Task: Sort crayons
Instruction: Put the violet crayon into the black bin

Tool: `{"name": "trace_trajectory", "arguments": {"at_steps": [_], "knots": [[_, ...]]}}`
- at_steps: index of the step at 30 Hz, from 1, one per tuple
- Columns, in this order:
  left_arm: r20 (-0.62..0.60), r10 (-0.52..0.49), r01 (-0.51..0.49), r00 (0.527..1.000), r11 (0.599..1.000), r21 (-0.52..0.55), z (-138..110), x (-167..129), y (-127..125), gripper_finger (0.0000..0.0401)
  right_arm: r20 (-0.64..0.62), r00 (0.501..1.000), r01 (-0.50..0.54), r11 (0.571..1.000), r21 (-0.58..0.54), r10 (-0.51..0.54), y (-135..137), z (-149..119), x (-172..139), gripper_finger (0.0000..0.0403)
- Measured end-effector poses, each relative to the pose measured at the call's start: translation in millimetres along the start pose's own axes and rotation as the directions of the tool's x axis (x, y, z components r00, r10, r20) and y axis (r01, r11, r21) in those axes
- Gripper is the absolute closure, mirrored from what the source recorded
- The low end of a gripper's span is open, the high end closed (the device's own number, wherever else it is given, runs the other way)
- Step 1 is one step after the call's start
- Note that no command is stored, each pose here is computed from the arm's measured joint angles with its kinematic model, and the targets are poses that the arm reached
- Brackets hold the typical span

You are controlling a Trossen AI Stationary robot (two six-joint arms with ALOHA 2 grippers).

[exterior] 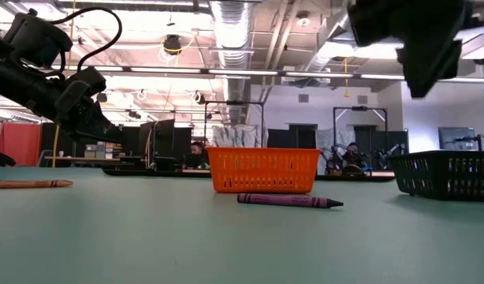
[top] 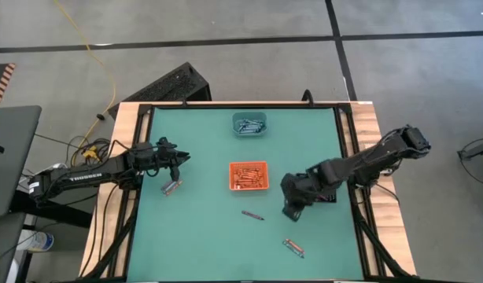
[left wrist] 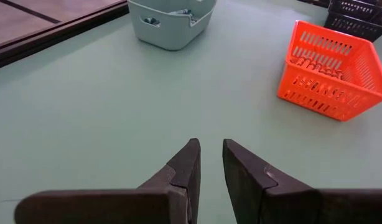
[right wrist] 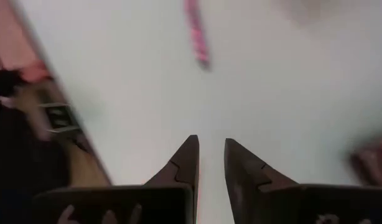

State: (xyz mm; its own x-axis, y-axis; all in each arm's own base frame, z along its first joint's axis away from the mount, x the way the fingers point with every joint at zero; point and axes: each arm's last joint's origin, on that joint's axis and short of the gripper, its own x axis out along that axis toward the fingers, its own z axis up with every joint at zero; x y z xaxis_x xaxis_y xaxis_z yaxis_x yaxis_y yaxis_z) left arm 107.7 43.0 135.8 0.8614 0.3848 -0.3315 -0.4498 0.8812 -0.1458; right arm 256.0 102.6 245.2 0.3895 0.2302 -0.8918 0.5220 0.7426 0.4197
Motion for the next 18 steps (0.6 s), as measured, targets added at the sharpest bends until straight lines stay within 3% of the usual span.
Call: {"name": "trace_trajectory", "arguments": {"at_steps": [9,13,18], "knots": [[0.0,0.0,0.0,1.0,1.0,0.0,0,0,0,0.0345,0.241,0.96,-0.132,0.99,-0.054,0.142,50,-61,4,0.0338],[0.0,0.0,0.0,1.0,1.0,0.0,0,0,0,0.0345,0.316,0.944,-0.053,0.989,-0.14,0.095,62,-66,31,0.0351],[0.0,0.0,0.0,1.0,1.0,0.0,0,0,0,0.0345,0.379,0.925,0.11,0.955,-0.275,0.002,75,-38,75,0.0357]]}}
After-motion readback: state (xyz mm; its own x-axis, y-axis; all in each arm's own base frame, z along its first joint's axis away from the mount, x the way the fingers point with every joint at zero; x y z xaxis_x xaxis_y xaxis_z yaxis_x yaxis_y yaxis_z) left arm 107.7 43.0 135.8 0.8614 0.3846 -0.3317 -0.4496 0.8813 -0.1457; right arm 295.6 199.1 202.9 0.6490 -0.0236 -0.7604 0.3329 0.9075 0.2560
